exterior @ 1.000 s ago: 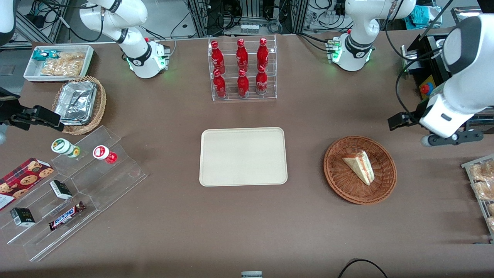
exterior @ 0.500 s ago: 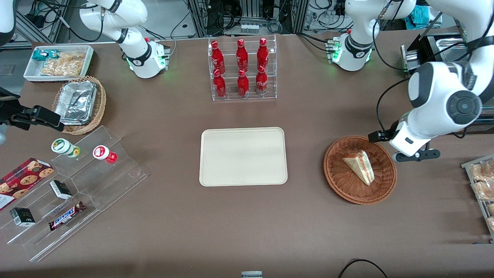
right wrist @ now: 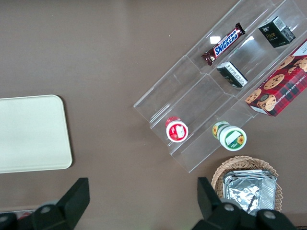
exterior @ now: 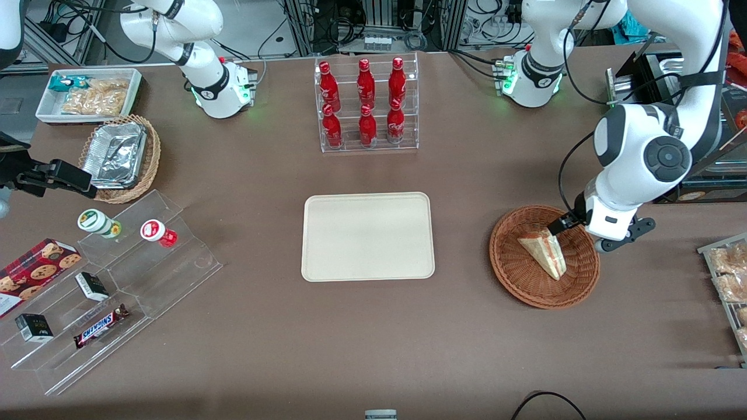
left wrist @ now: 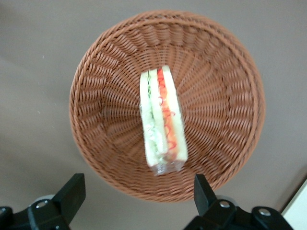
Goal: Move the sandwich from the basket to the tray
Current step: 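Lower the left gripper and close it on the wrapped sandwich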
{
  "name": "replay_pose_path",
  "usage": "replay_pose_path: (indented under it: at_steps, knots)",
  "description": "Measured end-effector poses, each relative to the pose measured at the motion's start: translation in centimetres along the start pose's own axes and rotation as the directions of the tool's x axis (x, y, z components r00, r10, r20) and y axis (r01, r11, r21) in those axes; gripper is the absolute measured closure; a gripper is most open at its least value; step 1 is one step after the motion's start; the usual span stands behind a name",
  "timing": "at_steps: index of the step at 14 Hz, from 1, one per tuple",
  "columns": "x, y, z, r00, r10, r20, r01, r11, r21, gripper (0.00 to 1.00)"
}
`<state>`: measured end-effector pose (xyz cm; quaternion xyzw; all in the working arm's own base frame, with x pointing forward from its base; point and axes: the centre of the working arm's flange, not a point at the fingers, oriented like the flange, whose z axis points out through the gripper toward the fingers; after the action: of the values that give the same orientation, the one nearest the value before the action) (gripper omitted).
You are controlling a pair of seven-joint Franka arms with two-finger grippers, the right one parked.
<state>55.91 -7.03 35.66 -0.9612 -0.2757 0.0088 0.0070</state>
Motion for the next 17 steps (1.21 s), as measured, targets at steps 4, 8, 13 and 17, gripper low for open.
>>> replay_pose_path:
  at_steps: [4,8,13,17]
  knots:
    - [0.4,0.8,2.2,0.955,-0.295,-0.017,0.294,0.955,-0.027,0.00]
    - [-0.2,2.2,4.9,0.918,-0.397,-0.010,0.397,0.918,-0.021,0.00]
    - [-0.4,2.2,7.6,0.916,-0.400,0.009,0.400,0.916,0.018,0.00]
    - [-0.4,2.2,8.2,0.917,-0.399,0.014,0.398,0.917,0.028,0.02]
